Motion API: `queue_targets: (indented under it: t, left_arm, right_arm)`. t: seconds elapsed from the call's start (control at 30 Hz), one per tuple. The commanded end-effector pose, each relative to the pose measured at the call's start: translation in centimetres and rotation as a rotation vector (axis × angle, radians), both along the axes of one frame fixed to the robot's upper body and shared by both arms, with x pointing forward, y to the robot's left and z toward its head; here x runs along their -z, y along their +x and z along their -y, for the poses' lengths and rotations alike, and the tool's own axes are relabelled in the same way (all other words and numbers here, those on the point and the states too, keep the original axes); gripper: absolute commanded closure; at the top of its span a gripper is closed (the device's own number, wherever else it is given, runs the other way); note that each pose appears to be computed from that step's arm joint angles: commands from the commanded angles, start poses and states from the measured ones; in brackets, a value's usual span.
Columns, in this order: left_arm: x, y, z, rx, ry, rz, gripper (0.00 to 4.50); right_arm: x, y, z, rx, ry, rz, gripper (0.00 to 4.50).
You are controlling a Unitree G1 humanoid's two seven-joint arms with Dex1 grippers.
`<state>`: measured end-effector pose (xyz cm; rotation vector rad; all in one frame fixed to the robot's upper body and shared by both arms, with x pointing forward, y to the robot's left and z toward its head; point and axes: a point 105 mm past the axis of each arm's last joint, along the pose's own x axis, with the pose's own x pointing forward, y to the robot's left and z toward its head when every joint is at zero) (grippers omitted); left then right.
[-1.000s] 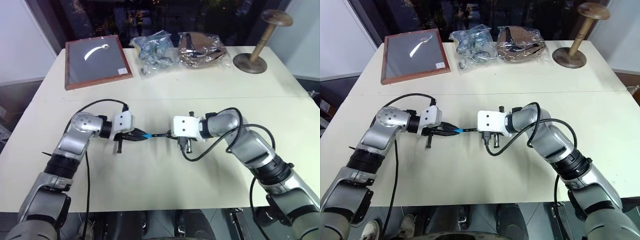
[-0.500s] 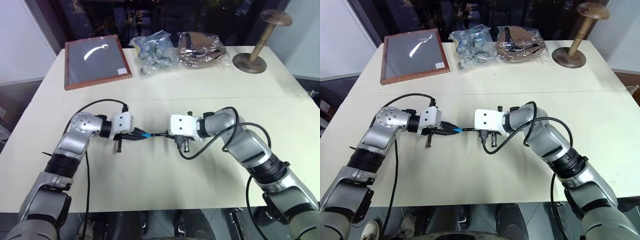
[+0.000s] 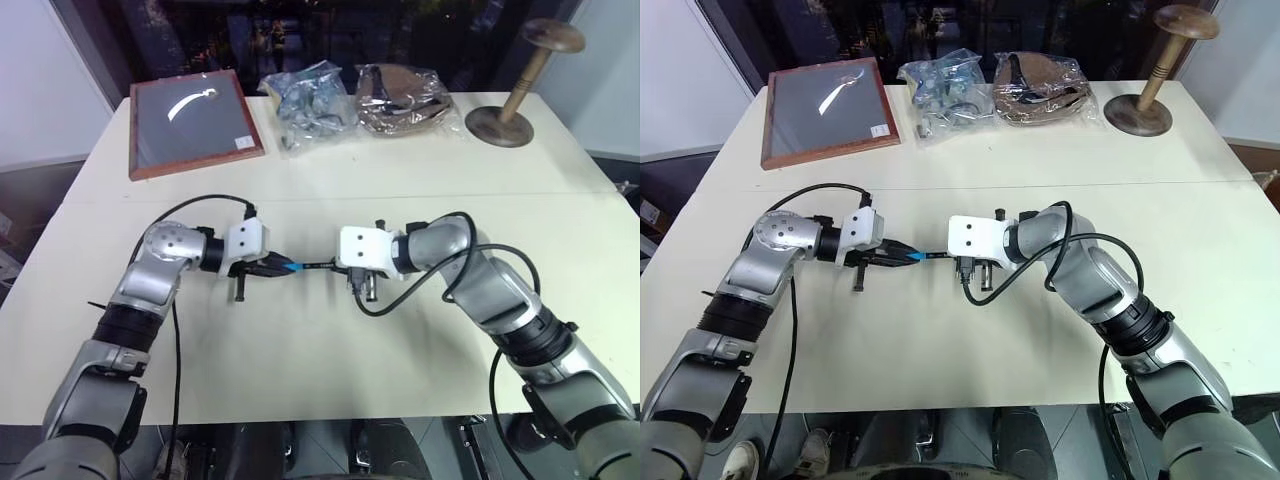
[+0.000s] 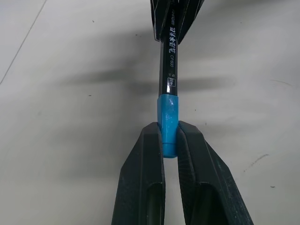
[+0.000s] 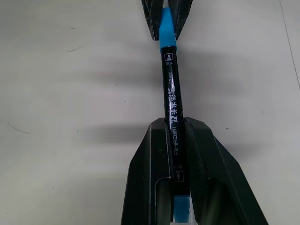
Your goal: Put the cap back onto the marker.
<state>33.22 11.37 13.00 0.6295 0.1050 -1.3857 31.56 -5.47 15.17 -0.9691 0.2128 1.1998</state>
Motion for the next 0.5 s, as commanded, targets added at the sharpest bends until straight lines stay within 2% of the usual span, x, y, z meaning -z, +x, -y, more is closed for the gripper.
queue_targets:
  t: [0.03, 0.5]
  left_arm:
    - [-2.27, -0.20, 2.18, 0.063, -0.085, 0.074, 4.50]
    - [-1.96, -0.33, 2.25, 0.070, -0.078, 0.073, 4.50]
  right_arm:
    - [-1.71, -1.76, -3.13, -0.145, 0.066, 0.044, 4.47]
    - [-1.63, -1.43, -2.81, -0.136, 0.059, 0.047, 4.47]
